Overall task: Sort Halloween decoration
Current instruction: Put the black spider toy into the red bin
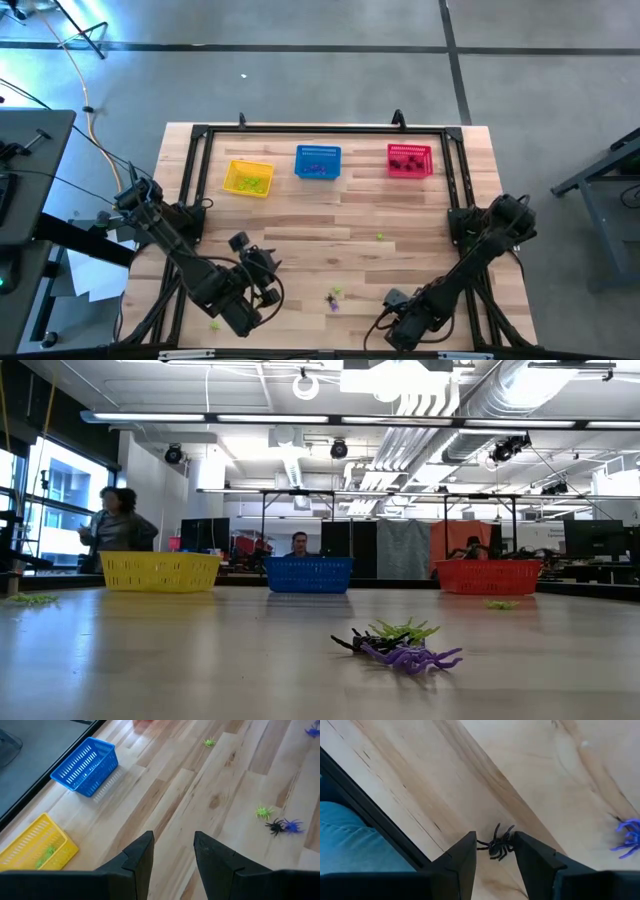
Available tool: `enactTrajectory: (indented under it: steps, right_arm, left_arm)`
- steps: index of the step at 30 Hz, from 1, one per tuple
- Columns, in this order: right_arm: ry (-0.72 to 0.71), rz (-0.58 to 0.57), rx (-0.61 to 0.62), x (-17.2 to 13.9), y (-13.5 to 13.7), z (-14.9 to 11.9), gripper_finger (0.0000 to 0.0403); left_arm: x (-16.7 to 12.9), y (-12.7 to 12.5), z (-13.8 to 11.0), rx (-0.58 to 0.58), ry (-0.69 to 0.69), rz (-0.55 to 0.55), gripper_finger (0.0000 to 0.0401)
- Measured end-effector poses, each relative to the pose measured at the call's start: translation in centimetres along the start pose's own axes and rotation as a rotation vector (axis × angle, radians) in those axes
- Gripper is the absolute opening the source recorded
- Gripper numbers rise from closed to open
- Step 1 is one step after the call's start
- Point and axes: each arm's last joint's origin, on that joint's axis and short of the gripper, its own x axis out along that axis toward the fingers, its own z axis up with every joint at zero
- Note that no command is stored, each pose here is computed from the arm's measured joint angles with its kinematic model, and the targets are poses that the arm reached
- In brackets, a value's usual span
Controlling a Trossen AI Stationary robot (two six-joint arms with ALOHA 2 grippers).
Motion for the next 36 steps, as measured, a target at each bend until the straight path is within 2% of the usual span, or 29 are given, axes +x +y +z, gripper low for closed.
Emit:
enactTrajectory:
  steps: [9,12,17,29,36]
  right_arm:
    - [0.0,-0.07,-0.014,1.1,-0.5,0.1,0.0123]
    - [-0.002,-0.089,-0.013,1.1,-0.7,0.1,0.0092]
    - [-0.003,-0.108,-0.013,1.2,-0.9,0.1,0.0011]
    - [-0.023,-0.063,-0.018,-0.7,-0.9,0.1,0.0002]
    - [-0.116,-0.002,-0.029,-4.9,-1.2,0.1,0.0001]
  left_arm:
    - [-0.6,-0.2,-0.4,-0.013,-0.005,-0.018,0.0131]
    - [-0.7,-0.3,-0.5,-0.024,-0.006,-0.023,0.0131]
    - [-0.9,-0.3,-0.7,-0.027,-0.007,-0.029,0.0131]
    - [-0.9,-0.3,-0.7,-0.027,-0.007,-0.029,0.0131]
    - [-0.9,-0.3,-0.7,-0.027,-0.007,-0.029,0.0131]
